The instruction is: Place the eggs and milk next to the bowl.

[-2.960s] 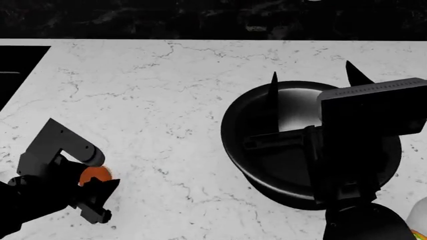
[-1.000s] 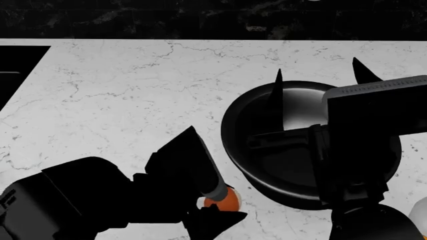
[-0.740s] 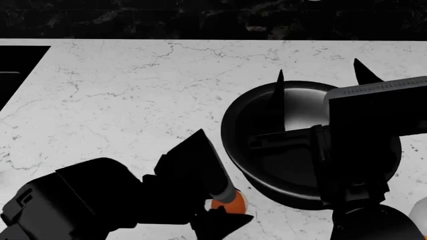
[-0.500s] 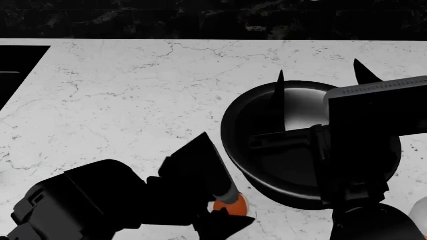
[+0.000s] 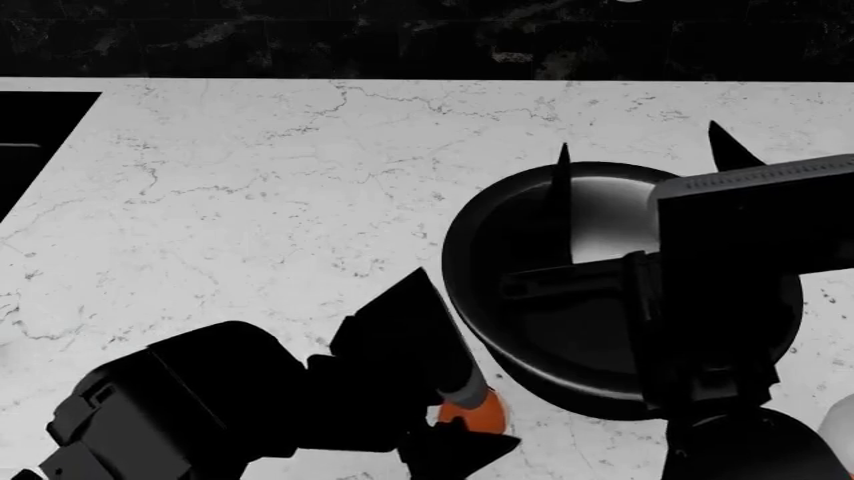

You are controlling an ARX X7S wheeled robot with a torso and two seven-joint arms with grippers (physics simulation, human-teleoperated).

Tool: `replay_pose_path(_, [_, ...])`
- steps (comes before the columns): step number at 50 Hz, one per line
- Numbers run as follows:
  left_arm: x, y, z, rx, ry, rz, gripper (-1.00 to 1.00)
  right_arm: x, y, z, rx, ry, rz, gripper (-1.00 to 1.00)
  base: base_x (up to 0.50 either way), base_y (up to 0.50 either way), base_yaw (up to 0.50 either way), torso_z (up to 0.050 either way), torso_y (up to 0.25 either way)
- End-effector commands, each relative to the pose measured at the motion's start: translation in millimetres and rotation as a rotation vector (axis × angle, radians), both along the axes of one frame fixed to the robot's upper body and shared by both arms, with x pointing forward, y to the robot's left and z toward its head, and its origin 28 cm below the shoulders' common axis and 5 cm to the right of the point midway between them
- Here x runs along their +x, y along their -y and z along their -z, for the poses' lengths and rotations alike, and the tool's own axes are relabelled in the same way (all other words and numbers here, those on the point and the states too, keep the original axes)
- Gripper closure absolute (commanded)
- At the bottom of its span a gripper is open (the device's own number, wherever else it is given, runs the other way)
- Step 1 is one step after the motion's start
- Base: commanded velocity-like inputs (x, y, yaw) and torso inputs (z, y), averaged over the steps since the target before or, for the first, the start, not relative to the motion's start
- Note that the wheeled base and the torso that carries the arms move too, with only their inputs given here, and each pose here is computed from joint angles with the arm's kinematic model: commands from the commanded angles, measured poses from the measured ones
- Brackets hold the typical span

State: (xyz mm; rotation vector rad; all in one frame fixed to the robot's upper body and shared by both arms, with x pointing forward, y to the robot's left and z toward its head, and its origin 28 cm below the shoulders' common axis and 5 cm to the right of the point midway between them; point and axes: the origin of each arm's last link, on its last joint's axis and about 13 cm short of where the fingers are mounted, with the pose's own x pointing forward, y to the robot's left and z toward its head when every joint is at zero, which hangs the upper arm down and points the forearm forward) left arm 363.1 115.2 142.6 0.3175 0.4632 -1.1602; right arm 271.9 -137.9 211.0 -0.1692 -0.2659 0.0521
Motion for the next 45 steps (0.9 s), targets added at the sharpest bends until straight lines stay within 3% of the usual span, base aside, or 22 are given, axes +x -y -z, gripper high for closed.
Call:
replay_pose_path(1, [0, 12.9, 5, -0.009, -0.020, 0.007, 1.00, -1, 3.3, -3, 0.015, 0.012, -0.002, -1.00, 0.00, 0.00, 0.00, 0.000, 0.000])
replay_pose_path(4, [0, 12.4, 4, -0.002, -0.013, 0.008, 1.00, -1, 3.2, -2, 0.016, 0.011, -0.003, -1.00, 0.00, 0.00, 0.00, 0.000, 0.000])
replay_pose_path(5, [0, 12.2, 4, 0.003, -0.011, 0.006, -1.00, -1, 3.1, -2, 0.015, 0.011, -0.003, -1.00, 0.00, 0.00, 0.00, 0.000, 0.000])
replay_pose_path(28, [0, 7.9, 0, 0.004, 0.007, -0.002, -1.00, -2, 3.6, -2, 0.015, 0.012, -0.002, -1.00, 0.00, 0.00, 0.00, 0.000, 0.000])
replay_pose_path(40, [-5, -14.0, -16, 0.008, 0.039, -0.031, -1.00, -4, 3.6, -3, 0.016, 0.018, -0.002, -1.00, 0.00, 0.00, 0.00, 0.000, 0.000])
replay_pose_path(41, [-6, -18.4, -15, 0.035, 0.046, -0.032, -1.00, -4, 3.5, -3, 0.017, 0.018, -0.002, -1.00, 0.00, 0.00, 0.00, 0.000, 0.000])
replay_pose_path(45, [-7, -25.5, -20, 0.010, 0.045, -0.048, -1.00, -4, 2.4, -3, 0.017, 0.017, -0.003, -1.00, 0.00, 0.00, 0.00, 0.000, 0.000])
